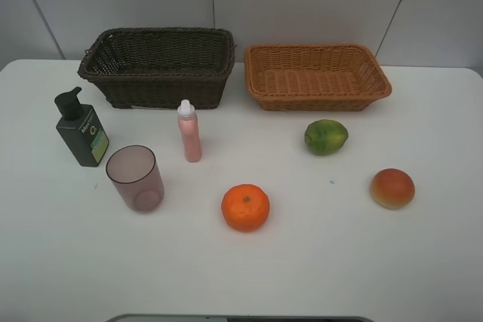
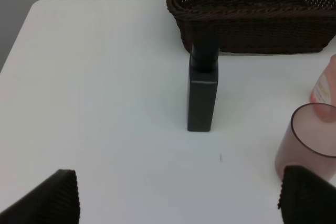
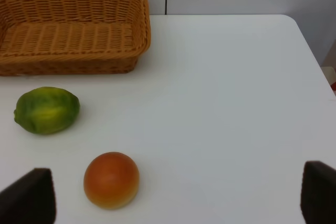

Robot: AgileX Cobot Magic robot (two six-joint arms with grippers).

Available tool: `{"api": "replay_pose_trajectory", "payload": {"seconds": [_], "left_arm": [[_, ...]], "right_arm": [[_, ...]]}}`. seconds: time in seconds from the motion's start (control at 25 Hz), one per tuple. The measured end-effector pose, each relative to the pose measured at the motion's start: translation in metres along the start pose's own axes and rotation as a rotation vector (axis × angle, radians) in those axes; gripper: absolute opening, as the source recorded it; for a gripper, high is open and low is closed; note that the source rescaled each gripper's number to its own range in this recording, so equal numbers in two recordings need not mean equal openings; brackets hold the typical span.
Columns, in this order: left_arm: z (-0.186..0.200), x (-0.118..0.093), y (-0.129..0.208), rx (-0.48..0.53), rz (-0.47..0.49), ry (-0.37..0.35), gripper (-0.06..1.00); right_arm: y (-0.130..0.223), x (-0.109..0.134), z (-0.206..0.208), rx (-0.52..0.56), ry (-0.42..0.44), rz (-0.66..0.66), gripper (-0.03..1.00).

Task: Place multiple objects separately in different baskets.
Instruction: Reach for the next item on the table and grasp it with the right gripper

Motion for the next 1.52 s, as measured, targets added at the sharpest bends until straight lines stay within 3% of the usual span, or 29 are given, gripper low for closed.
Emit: {"api": "replay_pose_trajectory", "payload": {"seconds": [1.52], "left_arm": [[0.0, 0.0, 0.0, 0.0, 0.0, 0.0, 0.98]], "right_arm": [[0.0, 0.0, 0.0, 0.0, 0.0, 0.0, 0.96]]}}
Point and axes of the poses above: a point on each arm's last joint axis where the gripper is mounted, z pointing back along that axis away from the gripper, x along the wrist's bending axis when the last joint is at zero, y = z × x, the point moved 7 cm from there along -z, pointing out along that axis toward the gripper, and after that the axes turned 1 degree about -z, right-handed, at the moved point
